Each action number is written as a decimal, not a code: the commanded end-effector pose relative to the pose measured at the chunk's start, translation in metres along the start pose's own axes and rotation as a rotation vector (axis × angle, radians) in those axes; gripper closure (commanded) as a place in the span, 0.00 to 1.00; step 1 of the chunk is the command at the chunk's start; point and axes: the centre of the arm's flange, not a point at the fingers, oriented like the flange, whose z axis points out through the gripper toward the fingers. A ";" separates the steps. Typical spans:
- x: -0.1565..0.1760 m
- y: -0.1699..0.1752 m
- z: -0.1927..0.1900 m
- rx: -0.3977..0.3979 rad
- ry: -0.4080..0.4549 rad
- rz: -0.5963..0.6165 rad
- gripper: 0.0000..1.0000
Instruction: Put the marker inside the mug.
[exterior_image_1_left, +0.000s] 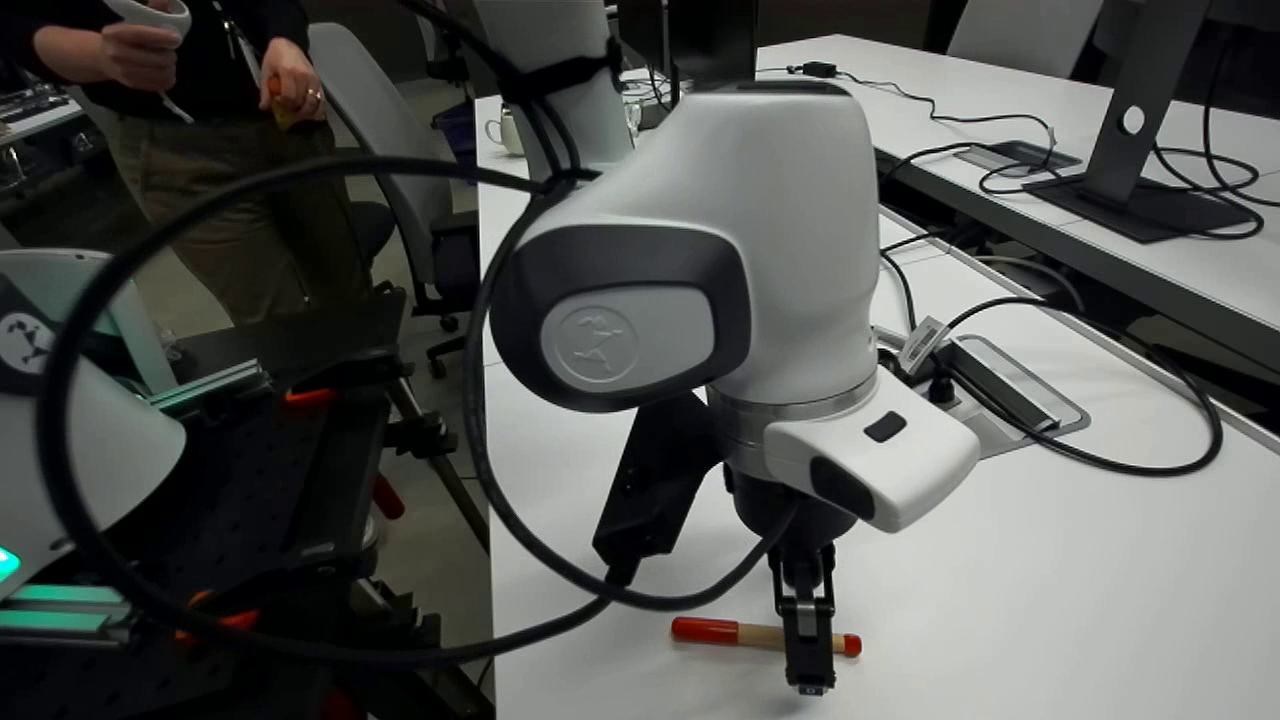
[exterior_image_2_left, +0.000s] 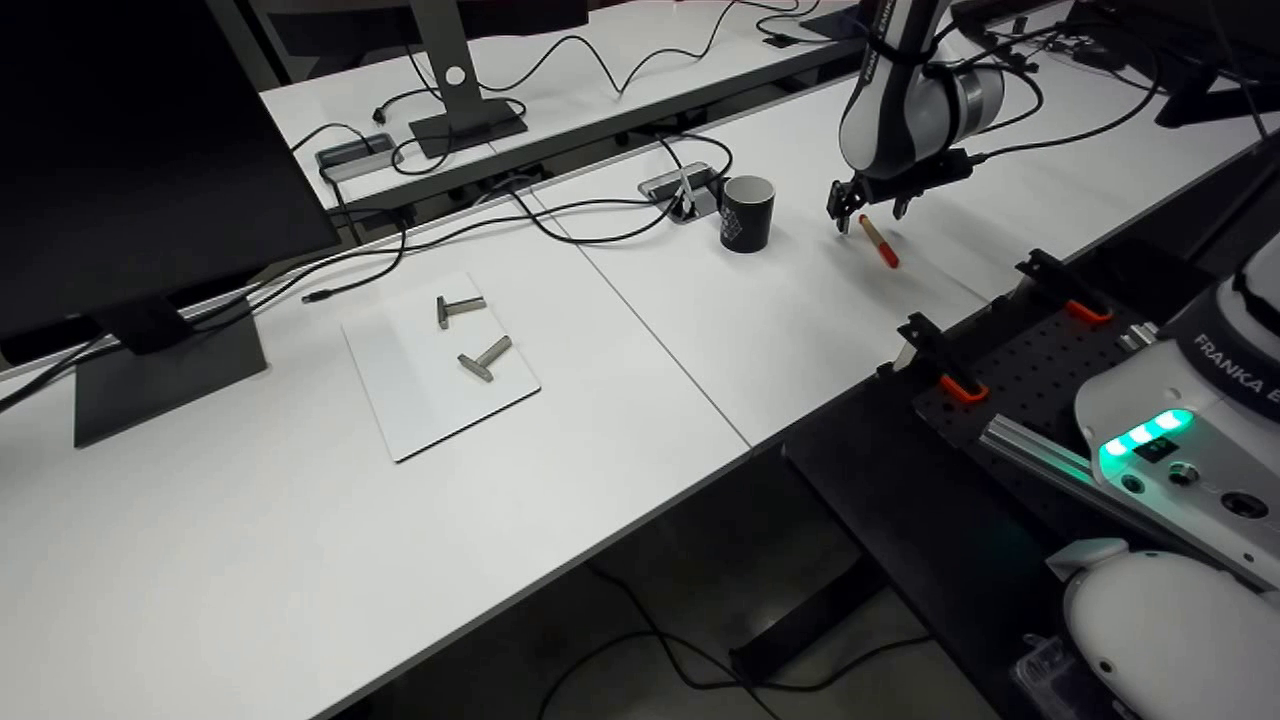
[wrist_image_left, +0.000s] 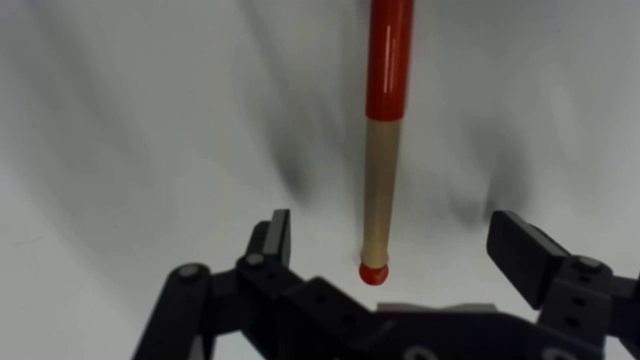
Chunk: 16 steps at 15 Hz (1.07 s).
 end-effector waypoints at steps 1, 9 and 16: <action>0.004 0.005 0.010 -0.009 0.025 -0.007 0.00; 0.006 0.008 0.020 0.022 0.011 0.000 0.45; 0.010 0.015 0.019 0.021 0.012 0.009 0.90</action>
